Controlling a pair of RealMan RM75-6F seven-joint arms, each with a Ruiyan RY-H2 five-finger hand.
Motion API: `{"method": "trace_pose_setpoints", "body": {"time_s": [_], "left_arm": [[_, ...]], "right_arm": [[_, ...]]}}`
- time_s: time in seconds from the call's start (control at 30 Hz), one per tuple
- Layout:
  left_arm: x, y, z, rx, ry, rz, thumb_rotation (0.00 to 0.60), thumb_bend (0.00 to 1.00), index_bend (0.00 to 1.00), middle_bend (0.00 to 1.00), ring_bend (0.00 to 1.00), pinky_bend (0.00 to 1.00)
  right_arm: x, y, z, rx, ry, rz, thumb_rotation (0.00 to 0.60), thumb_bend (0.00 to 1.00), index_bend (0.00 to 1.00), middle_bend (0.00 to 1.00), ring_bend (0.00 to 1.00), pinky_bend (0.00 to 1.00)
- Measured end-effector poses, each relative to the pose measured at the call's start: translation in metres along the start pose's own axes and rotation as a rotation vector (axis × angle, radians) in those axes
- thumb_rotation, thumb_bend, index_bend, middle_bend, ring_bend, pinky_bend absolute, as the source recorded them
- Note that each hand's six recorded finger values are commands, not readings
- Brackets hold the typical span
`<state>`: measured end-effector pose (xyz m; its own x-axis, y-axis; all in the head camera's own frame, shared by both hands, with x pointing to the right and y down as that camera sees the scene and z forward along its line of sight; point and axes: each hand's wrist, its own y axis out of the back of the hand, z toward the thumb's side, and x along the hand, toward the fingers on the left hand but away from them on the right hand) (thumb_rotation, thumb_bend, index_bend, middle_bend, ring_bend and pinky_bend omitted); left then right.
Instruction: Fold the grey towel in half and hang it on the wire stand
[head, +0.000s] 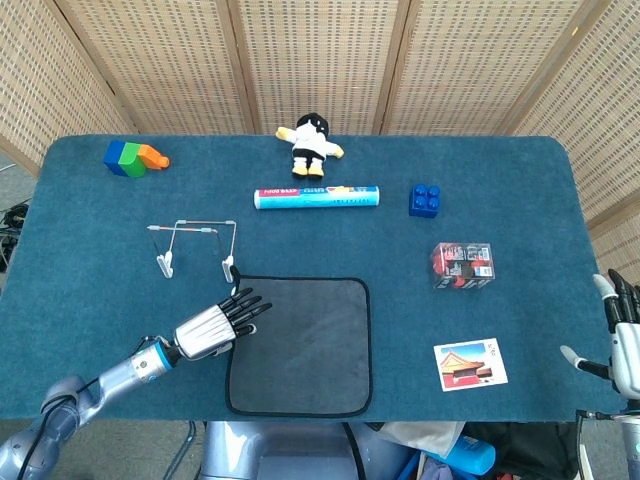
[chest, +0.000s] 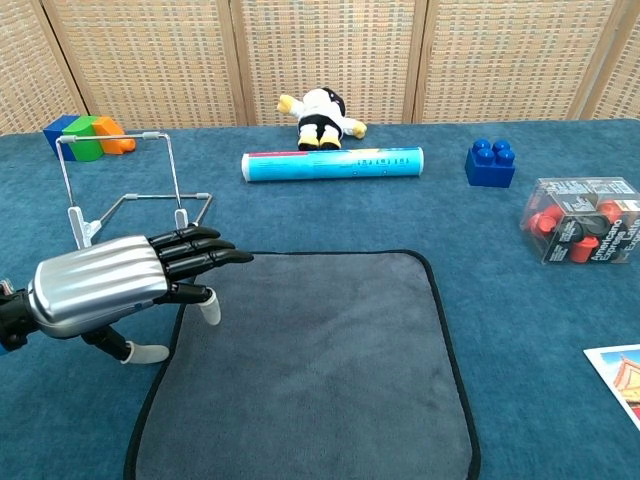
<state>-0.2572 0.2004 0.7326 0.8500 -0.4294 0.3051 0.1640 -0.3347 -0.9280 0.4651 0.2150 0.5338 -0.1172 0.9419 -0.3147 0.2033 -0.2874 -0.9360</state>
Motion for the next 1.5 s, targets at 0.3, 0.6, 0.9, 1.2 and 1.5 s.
{"method": "trace_pose_setpoints", "body": {"time_s": [0.3,0.6,0.9,1.2,1.5], "left_arm": [[-0.001,-0.002,0.002,0.018,-0.011,-0.008,0.600,0.26,0.38,0.00,0.00,0.00],[-0.008,-0.002,-0.002,0.039,-0.019,-0.020,0.600,0.28,0.38,0.00,0.00,0.00],[-0.008,-0.004,-0.006,0.043,-0.006,-0.034,0.600,0.28,0.38,0.00,0.00,0.00],[-0.006,-0.006,-0.003,0.045,-0.010,-0.034,0.600,0.37,0.39,0.00,0.00,0.00],[-0.004,-0.006,-0.002,0.052,-0.014,-0.031,0.600,0.43,0.39,0.00,0.00,0.00]], "right_arm": [[0.000,0.001,-0.001,-0.004,-0.001,0.000,0.600,0.00,0.00,0.00,0.00,0.00],[0.000,0.000,-0.001,-0.004,-0.001,0.005,0.600,0.00,0.00,0.00,0.00,0.00],[0.000,0.000,-0.001,-0.006,-0.001,0.009,0.600,0.00,0.00,0.00,0.00,0.00],[0.000,0.000,-0.001,-0.009,-0.001,0.009,0.600,0.00,0.00,0.00,0.00,0.00],[0.001,0.001,-0.001,-0.013,0.000,0.011,0.600,0.00,0.00,0.00,0.00,0.00]]}}
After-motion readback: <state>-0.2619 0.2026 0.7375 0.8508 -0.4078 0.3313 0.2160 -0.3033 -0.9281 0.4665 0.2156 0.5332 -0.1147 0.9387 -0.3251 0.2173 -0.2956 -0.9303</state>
